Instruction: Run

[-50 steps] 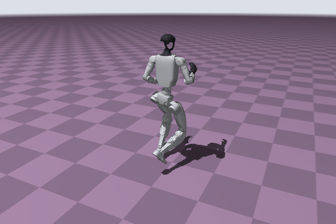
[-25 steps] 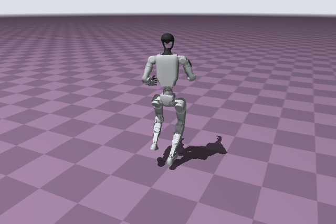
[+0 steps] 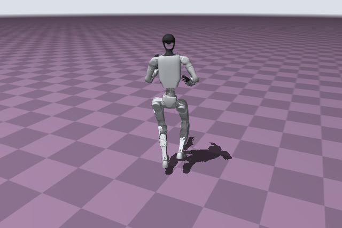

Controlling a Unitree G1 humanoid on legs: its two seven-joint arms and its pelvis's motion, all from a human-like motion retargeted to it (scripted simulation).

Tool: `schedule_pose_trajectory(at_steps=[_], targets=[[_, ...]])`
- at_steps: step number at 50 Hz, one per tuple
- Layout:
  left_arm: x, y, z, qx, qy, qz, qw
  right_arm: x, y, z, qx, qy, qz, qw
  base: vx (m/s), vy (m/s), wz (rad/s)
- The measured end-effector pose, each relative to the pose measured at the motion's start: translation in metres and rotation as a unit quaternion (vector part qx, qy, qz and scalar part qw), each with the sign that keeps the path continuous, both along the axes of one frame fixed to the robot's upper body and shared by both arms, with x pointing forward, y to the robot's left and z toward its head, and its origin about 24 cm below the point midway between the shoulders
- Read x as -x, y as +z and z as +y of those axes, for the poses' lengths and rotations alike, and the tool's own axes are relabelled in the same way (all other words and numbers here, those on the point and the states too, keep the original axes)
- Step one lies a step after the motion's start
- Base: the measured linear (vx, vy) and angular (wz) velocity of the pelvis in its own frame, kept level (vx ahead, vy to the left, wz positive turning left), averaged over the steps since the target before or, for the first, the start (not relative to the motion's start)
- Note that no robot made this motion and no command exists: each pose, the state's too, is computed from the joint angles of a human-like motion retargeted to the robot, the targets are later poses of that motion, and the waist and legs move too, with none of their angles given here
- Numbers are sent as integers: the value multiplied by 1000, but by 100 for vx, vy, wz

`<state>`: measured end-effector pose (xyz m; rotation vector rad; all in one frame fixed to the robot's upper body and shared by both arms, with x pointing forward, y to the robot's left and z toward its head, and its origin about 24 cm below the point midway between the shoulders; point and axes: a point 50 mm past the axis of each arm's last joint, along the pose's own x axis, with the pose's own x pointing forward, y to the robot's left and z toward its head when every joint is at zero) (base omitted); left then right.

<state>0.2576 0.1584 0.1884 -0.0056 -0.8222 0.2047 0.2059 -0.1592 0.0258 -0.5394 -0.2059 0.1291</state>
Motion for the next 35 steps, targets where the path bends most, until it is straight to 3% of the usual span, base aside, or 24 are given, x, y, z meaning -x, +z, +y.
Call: schedule_pose_trajectory(at_steps=[4,8,16,24,30,35], targets=[[13,38,-13,11,-45,-100,994,29,-15,-24,0,-24,63,998,3,-6,41],[21,35,-22,3,-85,-105,991,37,-11,-34,-21,-49,66,996,-2,-7,30],[14,-66,-13,14,-75,159,984,-27,66,-7,-58,-58,-156,984,-3,-7,23],[54,-136,31,-2,-29,329,944,-47,193,15,-108,-32,-437,892,-1,0,27],[78,-137,46,6,-25,341,940,-34,208,21,-118,6,-469,875,3,7,50],[77,-127,38,33,-30,312,949,-35,177,23,-100,15,-405,909,-1,7,50]])
